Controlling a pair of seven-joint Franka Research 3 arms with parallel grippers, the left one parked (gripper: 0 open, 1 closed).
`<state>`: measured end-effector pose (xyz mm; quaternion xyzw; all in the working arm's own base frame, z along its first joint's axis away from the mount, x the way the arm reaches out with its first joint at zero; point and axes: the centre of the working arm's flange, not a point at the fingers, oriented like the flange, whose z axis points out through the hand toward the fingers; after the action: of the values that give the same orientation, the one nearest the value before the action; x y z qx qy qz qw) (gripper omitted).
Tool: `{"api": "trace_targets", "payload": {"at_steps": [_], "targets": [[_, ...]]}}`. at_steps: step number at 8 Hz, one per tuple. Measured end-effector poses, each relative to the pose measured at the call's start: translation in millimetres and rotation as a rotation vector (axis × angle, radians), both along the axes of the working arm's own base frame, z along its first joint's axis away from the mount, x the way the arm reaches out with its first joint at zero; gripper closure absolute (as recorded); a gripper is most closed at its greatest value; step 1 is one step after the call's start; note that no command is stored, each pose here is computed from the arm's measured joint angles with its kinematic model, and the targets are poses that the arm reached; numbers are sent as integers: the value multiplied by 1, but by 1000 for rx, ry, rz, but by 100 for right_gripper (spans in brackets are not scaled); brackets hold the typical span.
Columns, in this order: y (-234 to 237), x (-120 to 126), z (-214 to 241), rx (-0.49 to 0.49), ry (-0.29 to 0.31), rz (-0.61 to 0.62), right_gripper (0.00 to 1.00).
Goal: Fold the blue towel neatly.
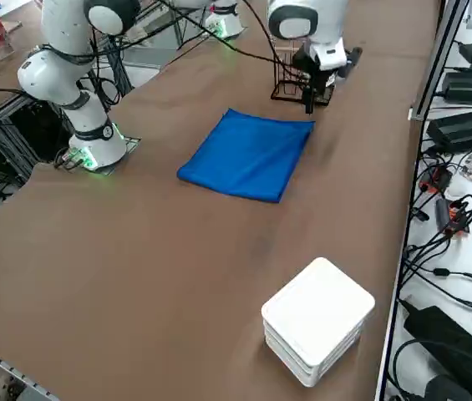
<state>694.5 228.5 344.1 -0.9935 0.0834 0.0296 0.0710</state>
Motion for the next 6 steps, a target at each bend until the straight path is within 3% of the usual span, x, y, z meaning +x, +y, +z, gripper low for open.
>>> {"api": "trace_targets", "payload": {"at_steps": [2, 6], "targets": [[-32, -7, 58, -84, -13, 53, 0], [-121, -25, 148, -152, -22, 195, 0]]}}
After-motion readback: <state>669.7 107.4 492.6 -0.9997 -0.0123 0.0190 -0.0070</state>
